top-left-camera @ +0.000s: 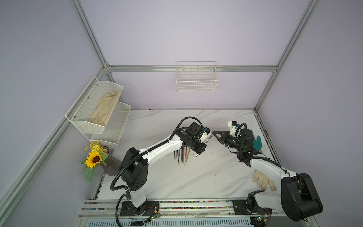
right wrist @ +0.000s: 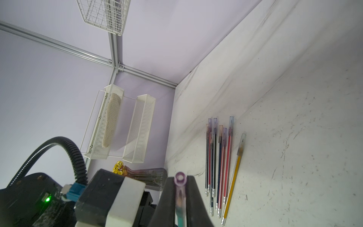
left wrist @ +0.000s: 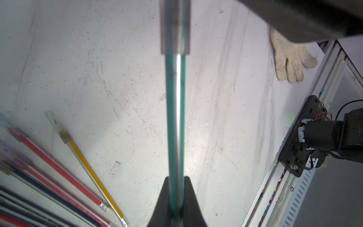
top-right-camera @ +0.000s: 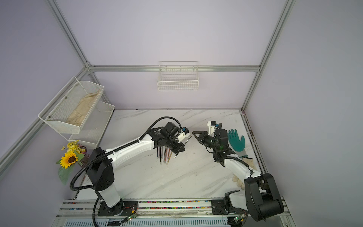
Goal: Remove the protective cover of the pencils
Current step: Remove the protective sleeve from the pencil.
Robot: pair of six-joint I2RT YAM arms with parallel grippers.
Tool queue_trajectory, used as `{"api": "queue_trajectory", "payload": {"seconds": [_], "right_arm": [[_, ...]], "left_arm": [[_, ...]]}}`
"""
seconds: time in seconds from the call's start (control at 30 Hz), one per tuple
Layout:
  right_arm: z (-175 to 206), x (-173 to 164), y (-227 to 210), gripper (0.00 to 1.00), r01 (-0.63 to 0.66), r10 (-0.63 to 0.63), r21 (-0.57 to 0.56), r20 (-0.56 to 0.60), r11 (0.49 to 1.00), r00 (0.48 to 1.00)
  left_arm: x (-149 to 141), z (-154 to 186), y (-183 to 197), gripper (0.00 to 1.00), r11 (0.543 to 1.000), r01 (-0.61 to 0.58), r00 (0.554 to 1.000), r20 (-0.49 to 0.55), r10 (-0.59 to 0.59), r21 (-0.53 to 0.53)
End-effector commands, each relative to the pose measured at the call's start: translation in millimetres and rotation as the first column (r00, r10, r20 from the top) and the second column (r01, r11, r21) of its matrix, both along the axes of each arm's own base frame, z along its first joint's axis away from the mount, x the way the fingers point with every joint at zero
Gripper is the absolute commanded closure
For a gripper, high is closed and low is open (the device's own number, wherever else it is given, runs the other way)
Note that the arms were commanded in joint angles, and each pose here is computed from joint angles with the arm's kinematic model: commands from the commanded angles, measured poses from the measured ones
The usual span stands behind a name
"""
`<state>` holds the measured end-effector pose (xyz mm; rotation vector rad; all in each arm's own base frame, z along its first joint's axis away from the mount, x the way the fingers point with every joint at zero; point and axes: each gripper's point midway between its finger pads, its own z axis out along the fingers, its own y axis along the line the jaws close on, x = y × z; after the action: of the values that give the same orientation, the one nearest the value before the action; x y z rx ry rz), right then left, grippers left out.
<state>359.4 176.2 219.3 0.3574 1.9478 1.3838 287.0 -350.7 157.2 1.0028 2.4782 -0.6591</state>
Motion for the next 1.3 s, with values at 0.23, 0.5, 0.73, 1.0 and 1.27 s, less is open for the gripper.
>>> {"api": "queue_trajectory", "payload": {"seconds": [0.23, 0.5, 0.73, 1.0, 1.27], "right_arm": [[28, 16, -15, 1.0, 0.023, -0.023, 0.003, 0.096, 1.0, 0.995], [17, 26, -9, 1.0, -0.119, 0.137, -0.116, 0.163, 0.986, 0.977], [28, 29, -44, 1.0, 0.103, -0.099, -0.023, 0.14, 0.994, 0.985], [54, 15, -62, 1.0, 0.208, -0.239, 0.19, 0.158, 0.959, 0.958], [47, 20, -64, 1.0, 0.235, -0.24, 0.056, 0.129, 0.97, 0.962]], "left_arm": [[-12, 3, 11, 1.0, 0.999, 0.018, 1.0, -0.017, -0.017, 0.032], [-13, 4, 9, 1.0, 0.999, 0.024, 1.0, -0.02, -0.024, 0.025], [-12, 3, 11, 1.0, 0.999, 0.018, 1.0, -0.016, -0.018, 0.032], [-11, 1, 10, 1.0, 0.999, 0.017, 1.0, -0.016, -0.016, 0.036], [-9, -3, 8, 1.0, 0.999, 0.008, 1.0, -0.028, -0.007, 0.035]]}}
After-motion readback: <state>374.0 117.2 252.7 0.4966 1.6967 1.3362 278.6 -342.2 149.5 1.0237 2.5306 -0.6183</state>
